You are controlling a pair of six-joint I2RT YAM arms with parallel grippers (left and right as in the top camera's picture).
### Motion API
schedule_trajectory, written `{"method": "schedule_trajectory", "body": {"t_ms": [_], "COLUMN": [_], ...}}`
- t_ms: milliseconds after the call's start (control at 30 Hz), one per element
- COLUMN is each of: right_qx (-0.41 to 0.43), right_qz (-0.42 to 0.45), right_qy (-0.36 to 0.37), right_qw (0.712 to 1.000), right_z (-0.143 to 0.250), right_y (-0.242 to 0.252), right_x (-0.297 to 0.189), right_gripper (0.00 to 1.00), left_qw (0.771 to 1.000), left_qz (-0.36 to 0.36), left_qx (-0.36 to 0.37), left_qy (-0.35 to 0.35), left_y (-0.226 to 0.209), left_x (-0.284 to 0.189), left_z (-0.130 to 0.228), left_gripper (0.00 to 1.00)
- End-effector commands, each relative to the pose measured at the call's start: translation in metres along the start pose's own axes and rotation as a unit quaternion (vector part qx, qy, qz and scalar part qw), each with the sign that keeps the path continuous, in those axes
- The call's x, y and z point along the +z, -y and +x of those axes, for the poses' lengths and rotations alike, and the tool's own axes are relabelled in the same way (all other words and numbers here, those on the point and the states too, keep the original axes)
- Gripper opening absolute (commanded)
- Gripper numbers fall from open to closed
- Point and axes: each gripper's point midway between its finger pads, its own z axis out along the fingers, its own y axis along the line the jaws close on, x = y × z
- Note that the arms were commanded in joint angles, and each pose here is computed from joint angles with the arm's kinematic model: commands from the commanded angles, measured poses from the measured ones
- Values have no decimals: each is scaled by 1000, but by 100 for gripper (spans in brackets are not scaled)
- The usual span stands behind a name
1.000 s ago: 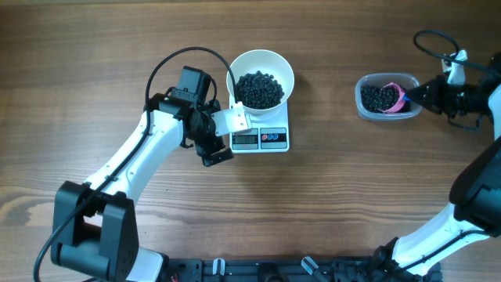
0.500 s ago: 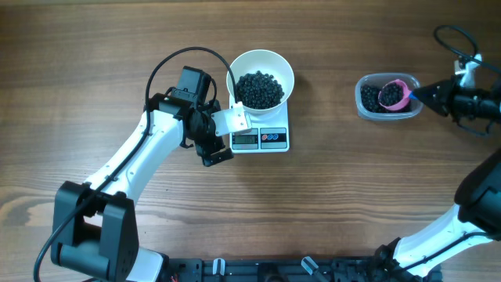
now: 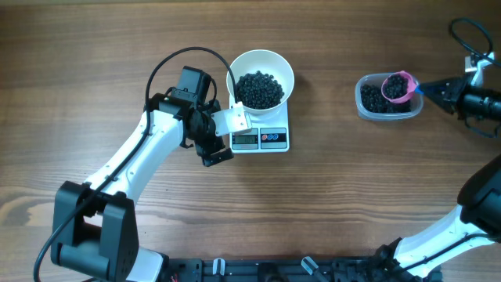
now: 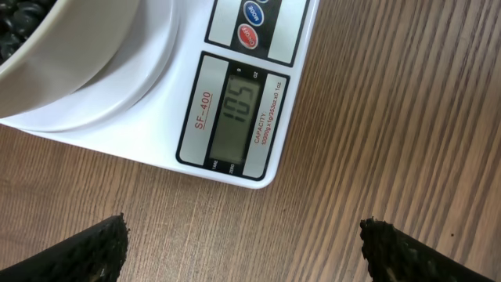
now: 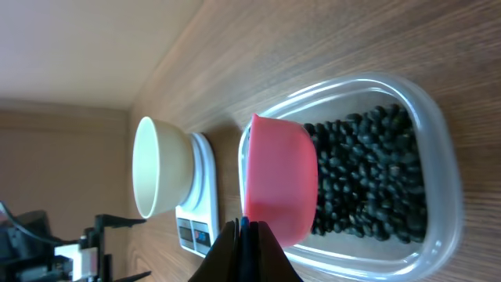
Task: Scoop item into bowl and weigh 150g on scale
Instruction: 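Scoop black beans from the tub with the right gripper and lift, then carry the filled scoop over the white bowl with the right gripper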
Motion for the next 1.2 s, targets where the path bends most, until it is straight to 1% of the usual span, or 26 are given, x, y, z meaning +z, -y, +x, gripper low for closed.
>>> {"method": "schedule_trajectory", "body": {"t_ms": [0, 133, 233, 433, 600, 767, 867, 1067, 1167], "right_qx": [-29, -57, -66, -109, -157, -173, -194, -249, -292], "right_qz": [-67, -131, -143, -176, -262, -290, -267, -170, -166], "right_qy": [25, 22, 2, -52, -98, -125, -122, -87, -103], "right_qw": [997, 989, 988, 977, 947, 933, 936, 949, 936], "right_z": [-13, -16, -14, 3, 27, 41, 47, 47, 66], "right_y": [-38, -70, -88, -139, -199, -236, -243, -227, -230], "right_x": [-7, 7, 28, 84, 114, 136, 155, 189, 199], "right_gripper": [4, 4, 4, 4, 4, 4, 4, 4, 4], "left_qw": [1000, 1000, 1000, 1000, 1000, 1000, 1000, 1000, 1000], "left_qz": [11, 11, 12, 12, 12, 12, 12, 12, 11], "left_qx": [4, 4, 4, 4, 4, 4, 4, 4, 4], "left_qy": [4, 4, 3, 4, 4, 3, 3, 4, 4], "left_y": [3, 3, 3, 3, 3, 3, 3, 3, 3], "left_x": [4, 4, 4, 4, 4, 4, 4, 4, 4], "left_z": [1, 1, 1, 1, 1, 1, 1, 1, 1], "left_gripper": [100, 100, 100, 100, 100, 100, 100, 100, 100]}}
